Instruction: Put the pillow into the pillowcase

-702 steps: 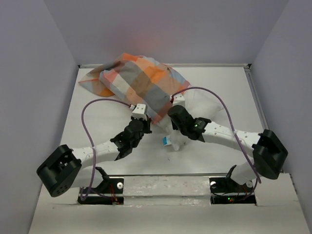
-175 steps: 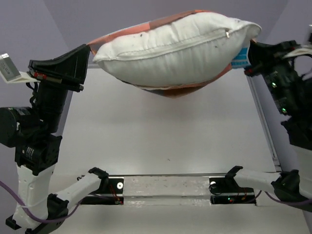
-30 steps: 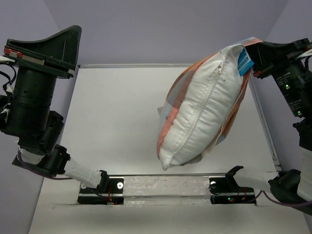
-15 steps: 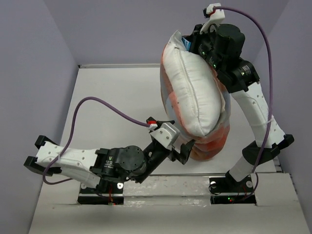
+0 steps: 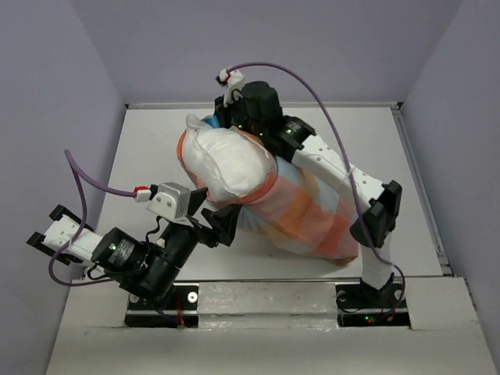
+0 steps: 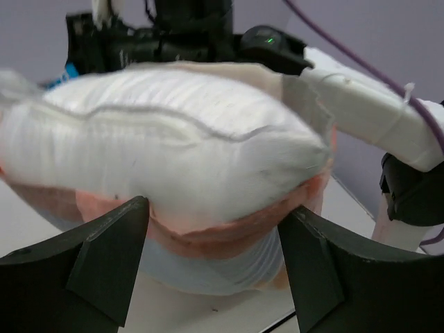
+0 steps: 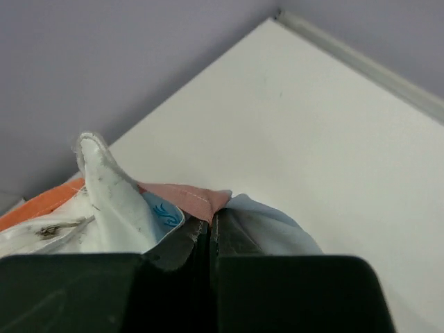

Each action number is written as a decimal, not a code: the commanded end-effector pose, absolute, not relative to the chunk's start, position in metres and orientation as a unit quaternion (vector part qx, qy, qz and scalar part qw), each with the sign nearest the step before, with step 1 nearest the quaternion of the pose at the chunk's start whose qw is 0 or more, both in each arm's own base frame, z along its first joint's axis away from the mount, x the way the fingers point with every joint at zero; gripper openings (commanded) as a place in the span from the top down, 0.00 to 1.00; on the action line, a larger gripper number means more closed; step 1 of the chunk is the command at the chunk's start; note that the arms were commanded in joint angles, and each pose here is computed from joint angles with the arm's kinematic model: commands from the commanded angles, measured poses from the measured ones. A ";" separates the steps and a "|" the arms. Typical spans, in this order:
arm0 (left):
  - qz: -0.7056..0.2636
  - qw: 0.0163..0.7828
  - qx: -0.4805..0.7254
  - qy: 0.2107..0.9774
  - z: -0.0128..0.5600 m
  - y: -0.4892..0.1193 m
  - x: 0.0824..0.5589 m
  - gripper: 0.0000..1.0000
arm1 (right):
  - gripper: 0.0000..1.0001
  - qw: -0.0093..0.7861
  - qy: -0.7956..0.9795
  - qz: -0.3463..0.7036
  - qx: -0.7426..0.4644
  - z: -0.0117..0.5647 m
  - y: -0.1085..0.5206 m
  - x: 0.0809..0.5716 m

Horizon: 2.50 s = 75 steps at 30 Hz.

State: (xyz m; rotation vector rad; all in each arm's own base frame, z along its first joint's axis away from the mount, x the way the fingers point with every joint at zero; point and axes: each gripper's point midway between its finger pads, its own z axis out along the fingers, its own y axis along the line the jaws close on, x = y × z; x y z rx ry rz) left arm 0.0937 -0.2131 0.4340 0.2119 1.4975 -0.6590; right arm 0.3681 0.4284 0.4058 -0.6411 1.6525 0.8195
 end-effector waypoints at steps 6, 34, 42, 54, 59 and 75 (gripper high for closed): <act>-0.259 0.696 0.071 0.666 0.510 -0.201 0.102 0.18 | 1.00 0.479 0.748 0.347 -0.302 0.333 0.474 0.366; -0.190 0.607 -0.004 0.772 0.271 -0.202 0.336 0.01 | 0.78 0.392 0.888 0.238 -0.011 0.205 0.175 0.193; -0.161 0.562 -0.039 0.810 0.185 -0.175 0.349 0.21 | 0.17 0.371 0.914 0.160 0.019 0.144 0.164 0.212; -0.302 0.549 -0.052 0.777 0.165 -0.172 0.261 1.00 | 0.38 0.357 0.850 0.377 -0.094 0.190 0.290 0.441; -0.387 0.536 -0.022 0.749 0.182 -0.210 0.214 1.00 | 0.22 0.388 0.817 0.381 -0.192 0.262 0.372 0.462; -0.479 0.563 0.130 0.660 0.349 -0.287 0.163 0.23 | 0.60 0.507 0.817 0.271 -0.039 0.283 0.217 0.331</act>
